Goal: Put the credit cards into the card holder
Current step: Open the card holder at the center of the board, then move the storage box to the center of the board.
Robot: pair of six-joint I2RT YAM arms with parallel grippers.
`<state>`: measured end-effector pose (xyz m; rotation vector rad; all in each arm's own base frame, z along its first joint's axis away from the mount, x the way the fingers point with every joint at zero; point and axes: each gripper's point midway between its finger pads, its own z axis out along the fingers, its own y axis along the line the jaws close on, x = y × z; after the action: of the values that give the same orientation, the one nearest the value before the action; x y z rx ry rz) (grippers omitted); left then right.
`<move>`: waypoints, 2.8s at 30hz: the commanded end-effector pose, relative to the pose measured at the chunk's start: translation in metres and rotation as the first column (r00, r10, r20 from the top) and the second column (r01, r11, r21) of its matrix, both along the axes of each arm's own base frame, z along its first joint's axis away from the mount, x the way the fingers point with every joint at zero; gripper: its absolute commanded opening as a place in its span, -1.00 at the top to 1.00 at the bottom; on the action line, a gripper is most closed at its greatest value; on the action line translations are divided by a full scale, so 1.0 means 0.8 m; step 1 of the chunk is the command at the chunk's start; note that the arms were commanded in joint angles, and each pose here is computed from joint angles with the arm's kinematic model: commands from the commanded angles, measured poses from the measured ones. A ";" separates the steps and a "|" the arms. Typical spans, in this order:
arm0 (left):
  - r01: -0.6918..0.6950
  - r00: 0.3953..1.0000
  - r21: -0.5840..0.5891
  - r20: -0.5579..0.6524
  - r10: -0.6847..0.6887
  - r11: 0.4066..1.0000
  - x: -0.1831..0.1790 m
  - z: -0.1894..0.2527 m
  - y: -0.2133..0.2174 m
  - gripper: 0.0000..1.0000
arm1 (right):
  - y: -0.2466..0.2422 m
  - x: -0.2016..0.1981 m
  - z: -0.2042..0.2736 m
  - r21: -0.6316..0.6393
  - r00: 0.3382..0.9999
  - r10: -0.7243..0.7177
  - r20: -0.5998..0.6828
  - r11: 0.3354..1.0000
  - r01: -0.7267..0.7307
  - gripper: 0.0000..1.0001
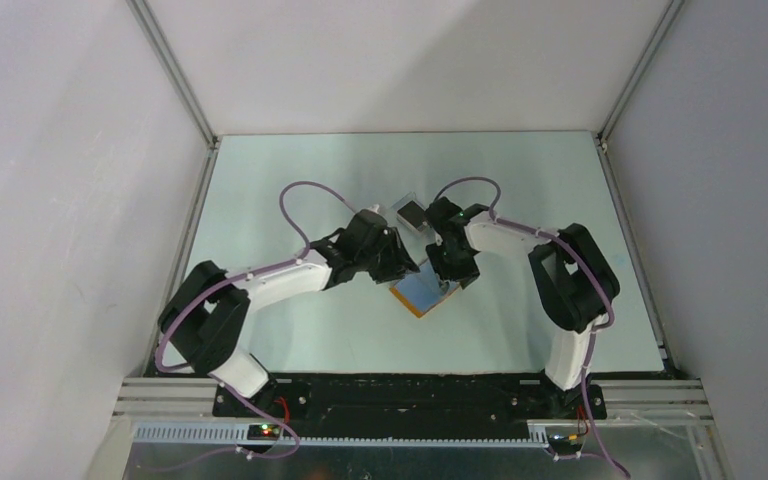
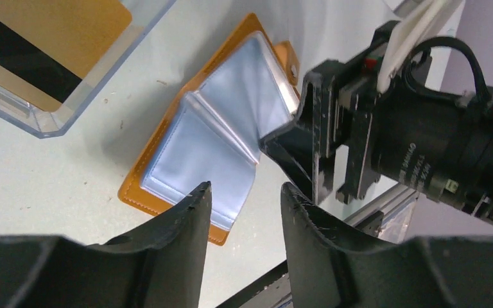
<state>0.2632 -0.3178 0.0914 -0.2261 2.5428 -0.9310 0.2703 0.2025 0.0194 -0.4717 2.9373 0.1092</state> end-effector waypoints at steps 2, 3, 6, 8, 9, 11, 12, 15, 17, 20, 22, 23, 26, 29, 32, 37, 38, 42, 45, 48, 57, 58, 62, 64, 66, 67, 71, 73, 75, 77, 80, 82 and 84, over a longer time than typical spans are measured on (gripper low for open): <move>0.028 1.000 0.018 0.004 -0.028 0.999 -0.001 -0.004 -0.003 0.09 | 0.007 -0.031 0.016 0.036 0.999 0.009 -0.044 0.999 -0.007 -0.08; 0.034 0.999 0.026 -0.008 -0.033 0.999 -0.003 -0.010 -0.006 0.16 | 0.008 -0.033 0.015 0.039 0.999 0.006 -0.048 0.999 -0.004 -0.08; 0.046 0.998 0.045 -0.039 -0.044 0.998 -0.007 -0.025 -0.015 0.33 | 0.012 -0.037 0.016 0.066 0.998 -0.005 -0.061 0.998 0.009 -0.09; 0.055 0.996 0.070 -0.072 -0.050 0.996 -0.012 -0.042 -0.020 0.45 | 0.016 -0.037 0.017 0.094 0.998 -0.015 -0.067 0.995 0.022 -0.09; 0.063 0.994 0.088 -0.096 -0.055 0.994 -0.017 -0.054 -0.021 0.53 | 0.017 -0.036 0.016 0.107 0.997 -0.020 -0.071 0.994 0.027 -0.09; 0.073 0.990 0.113 -0.128 -0.058 0.991 -0.024 -0.070 -0.020 0.60 | 0.018 -0.033 0.016 0.129 0.996 -0.036 -0.077 0.991 0.045 -0.09; 0.072 0.989 0.123 -0.137 -0.055 0.990 -0.026 -0.076 -0.018 0.61 | 0.016 -0.030 0.016 0.137 0.995 -0.052 -0.079 0.989 0.062 -0.09; 0.061 0.983 0.171 -0.183 -0.029 0.983 -0.037 -0.102 -0.003 0.71 | 0.015 -0.024 0.015 0.180 0.991 -0.082 -0.104 0.979 0.100 -0.09; 0.058 0.979 0.198 -0.203 -0.017 0.978 -0.042 -0.115 0.005 0.76 | 0.011 -0.014 0.017 0.220 0.986 -0.122 -0.115 0.965 0.145 -0.09; 0.069 0.971 0.228 -0.238 -0.013 0.971 -0.048 -0.132 0.010 0.83 | 0.011 -0.006 0.022 0.283 0.979 -0.150 -0.141 0.941 0.184 -0.11; 0.077 0.968 0.235 -0.252 -0.016 0.969 -0.050 -0.137 0.009 0.85 | 0.010 0.003 0.027 0.325 0.975 -0.166 -0.149 0.923 0.207 -0.13; 0.082 0.967 0.237 -0.253 -0.021 0.968 -0.051 -0.138 0.008 0.86 | 0.006 0.008 0.029 0.337 0.971 -0.183 -0.151 0.914 0.225 -0.14; 0.095 0.966 0.245 -0.258 -0.030 0.965 -0.051 -0.140 0.006 0.88 | 0.004 0.020 0.033 0.369 0.968 -0.206 -0.145 0.896 0.246 -0.18; 0.100 0.964 0.252 -0.263 -0.031 0.963 -0.053 -0.141 0.006 0.90 | -0.006 0.027 0.017 0.311 0.965 -0.227 -0.128 0.915 0.256 -0.17; 0.097 0.964 0.267 -0.264 -0.024 0.959 -0.054 -0.138 0.011 0.98 | -0.019 0.024 -0.001 0.209 0.972 -0.212 -0.103 0.951 0.230 -0.15; 0.078 0.973 0.321 -0.232 -0.001 0.944 -0.049 -0.120 0.026 1.00 | -0.041 0.015 -0.025 0.032 0.981 -0.183 -0.065 0.982 0.186 -0.12; 0.074 0.976 0.326 -0.220 -0.001 0.942 -0.047 -0.117 0.026 1.00 | -0.042 0.011 -0.028 0.012 0.982 -0.175 -0.066 0.984 0.176 -0.12; 0.060 0.980 0.342 -0.199 0.010 0.938 -0.044 -0.098 0.032 1.00 | -0.057 0.004 -0.044 -0.087 0.982 -0.175 -0.069 0.982 0.169 -0.07; 0.057 0.975 0.372 -0.220 0.029 0.927 -0.049 -0.096 0.041 1.00 | -0.063 -0.002 -0.048 -0.127 0.980 -0.185 -0.077 0.976 0.174 -0.01; 0.058 0.977 0.369 -0.213 0.024 0.928 -0.049 -0.090 0.042 0.98 | -0.063 -0.002 -0.045 -0.168 0.984 -0.171 -0.054 0.973 0.160 0.04; 0.012 1.000 0.310 -0.030 -0.003 0.951 -0.012 -0.017 0.028 0.59 | -0.009 0.001 0.013 0.071 0.993 -0.120 -0.021 0.990 0.121 -0.08; 0.010 1.000 0.299 -0.012 -0.007 0.954 -0.008 -0.007 0.025 0.58 | -0.006 0.003 0.020 0.093 0.992 -0.124 -0.016 0.988 0.125 -0.11; -0.011 0.998 0.253 0.059 -0.004 0.967 -0.001 0.030 0.023 0.44 | 0.006 0.010 0.061 0.222 0.990 -0.138 0.006 0.966 0.133 -0.16; -0.029 0.996 0.232 0.092 0.007 0.972 0.001 0.046 0.026 0.38 | 0.009 0.013 0.081 0.276 0.989 -0.146 0.024 0.952 0.134 -0.21; -0.043 0.993 0.210 0.121 0.018 0.977 0.003 0.060 0.030 0.34 | 0.010 0.016 0.100 0.322 0.987 -0.152 0.042 0.938 0.131 -0.23; -0.054 0.990 0.193 0.137 0.028 0.980 0.005 0.070 0.032 0.32 | 0.013 0.017 0.112 0.350 0.987 -0.152 0.054 0.929 0.124 -0.25; -0.083 0.986 0.159 0.153 0.059 0.984 0.010 0.081 0.046 0.20 | 0.014 0.019 0.139 0.388 0.985 -0.151 0.084 0.915 0.107 -0.25; -0.095 0.985 0.144 0.156 0.073 0.985 0.012 0.083 0.054 0.17 | 0.017 0.020 0.149 0.401 0.985 -0.142 0.098 0.912 0.091 -0.24; -0.110 0.984 0.135 0.154 0.089 0.985 0.014 0.081 0.063 0.15 | 0.022 0.019 0.158 0.422 0.985 -0.127 0.113 0.904 0.068 -0.24; -0.120 0.983 0.120 0.151 0.101 0.986 0.017 0.081 0.071 0.15 | 0.030 0.018 0.163 0.443 0.987 -0.106 0.117 0.896 0.044 -0.22; -0.140 0.982 0.118 0.146 0.122 0.983 0.021 0.076 0.086 0.14 | 0.040 0.018 0.162 0.450 0.990 -0.084 0.110 0.893 0.026 -0.21; -0.156 0.980 0.118 0.146 0.138 0.981 0.026 0.074 0.096 0.09 | 0.047 0.022 0.162 0.466 0.991 -0.077 0.110 0.885 0.017 -0.21; -0.169 0.979 0.124 0.138 0.152 0.978 0.031 0.069 0.106 0.08 | 0.054 0.027 0.164 0.482 0.991 -0.074 0.109 0.876 0.012 -0.20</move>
<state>0.2766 -0.2419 0.1315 -0.3181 2.4808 -0.6478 0.2795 0.2263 0.1292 -0.2735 2.7330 0.6607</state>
